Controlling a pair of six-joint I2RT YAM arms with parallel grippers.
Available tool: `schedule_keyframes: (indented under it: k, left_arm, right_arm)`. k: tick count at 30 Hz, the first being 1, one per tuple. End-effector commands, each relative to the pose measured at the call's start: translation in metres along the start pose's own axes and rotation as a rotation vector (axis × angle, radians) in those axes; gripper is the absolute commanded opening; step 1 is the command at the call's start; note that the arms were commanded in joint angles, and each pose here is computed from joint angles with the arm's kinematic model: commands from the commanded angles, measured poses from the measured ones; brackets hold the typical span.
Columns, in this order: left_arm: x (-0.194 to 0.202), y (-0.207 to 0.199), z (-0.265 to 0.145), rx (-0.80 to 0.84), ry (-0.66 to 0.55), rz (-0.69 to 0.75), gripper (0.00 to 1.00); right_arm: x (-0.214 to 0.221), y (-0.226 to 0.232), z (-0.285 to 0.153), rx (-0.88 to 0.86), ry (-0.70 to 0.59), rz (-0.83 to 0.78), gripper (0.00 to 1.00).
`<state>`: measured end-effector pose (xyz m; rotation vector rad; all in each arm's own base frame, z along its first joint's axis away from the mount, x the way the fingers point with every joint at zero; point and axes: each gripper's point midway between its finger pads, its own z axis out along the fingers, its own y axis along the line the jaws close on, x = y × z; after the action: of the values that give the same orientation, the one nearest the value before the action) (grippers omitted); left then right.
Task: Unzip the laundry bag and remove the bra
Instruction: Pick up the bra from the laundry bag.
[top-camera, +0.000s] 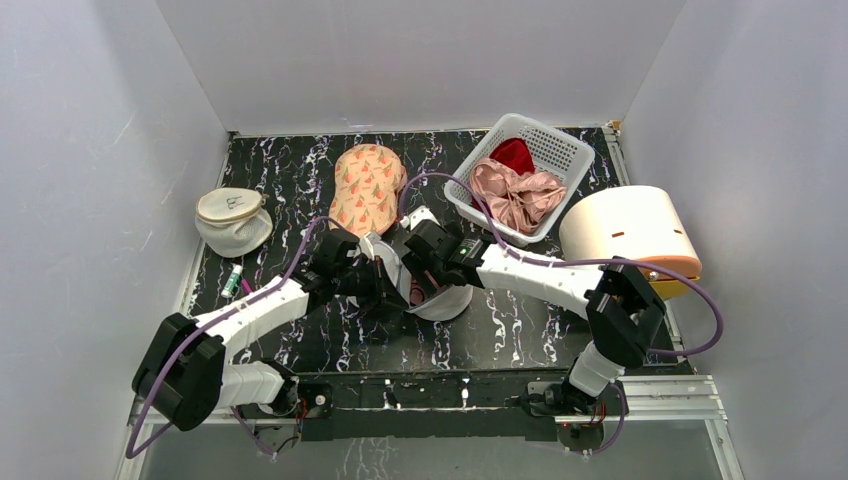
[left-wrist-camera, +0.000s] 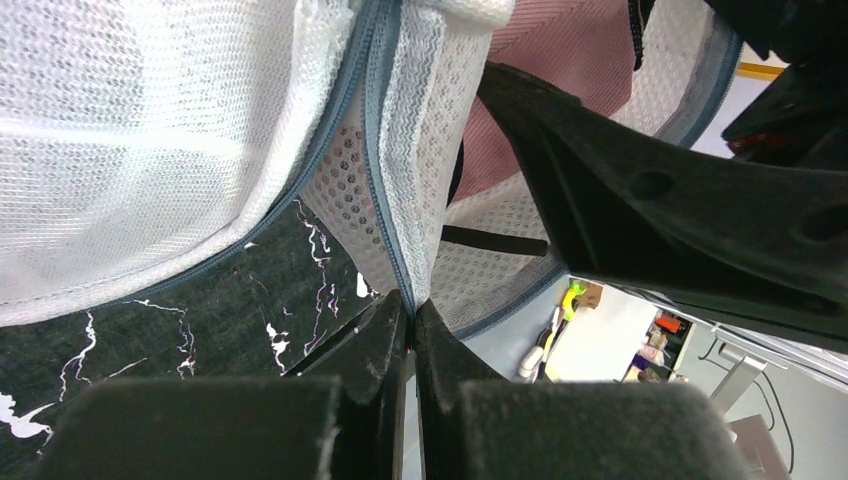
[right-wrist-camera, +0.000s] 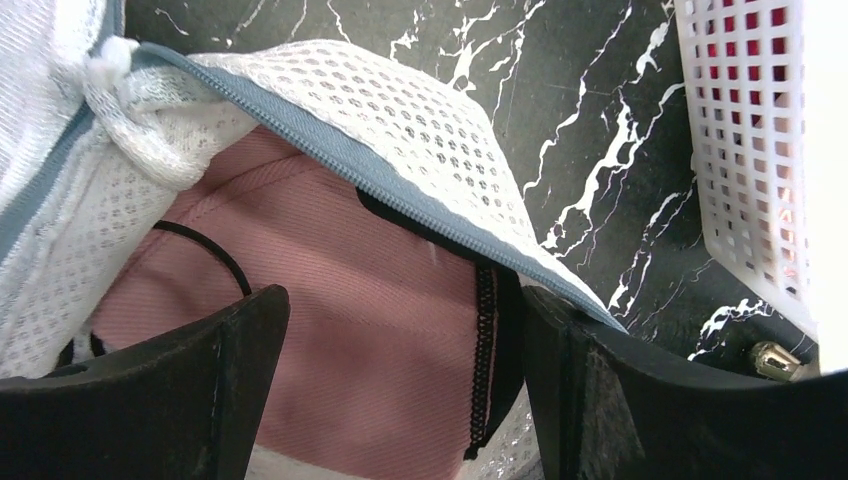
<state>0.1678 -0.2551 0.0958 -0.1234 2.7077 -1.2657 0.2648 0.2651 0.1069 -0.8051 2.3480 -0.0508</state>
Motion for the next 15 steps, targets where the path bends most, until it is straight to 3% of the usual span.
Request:
schedule_keyframes:
  k: [1, 4, 8, 15]
  left_arm:
    - [0.001, -0.011, -0.002, 0.022, 0.030, 0.023, 0.00]
    - [0.001, -0.011, -0.002, 0.023, 0.027, 0.020, 0.00]
    - [0.002, -0.009, -0.003, 0.022, 0.024, 0.014, 0.00]
    - [0.002, -0.009, -0.004, 0.019, 0.020, 0.015, 0.00]
  right_arm:
    - [-0.004, 0.003, 0.009, 0.004, -0.040, 0.003, 0.83]
    - [-0.004, 0.014, 0.011, -0.050, -0.046, 0.006, 0.81]
    - [-0.012, 0.027, 0.009, -0.121, -0.072, 0.034, 0.71]
    - [-0.023, 0.027, 0.003, -0.127, -0.117, 0.085, 0.34]
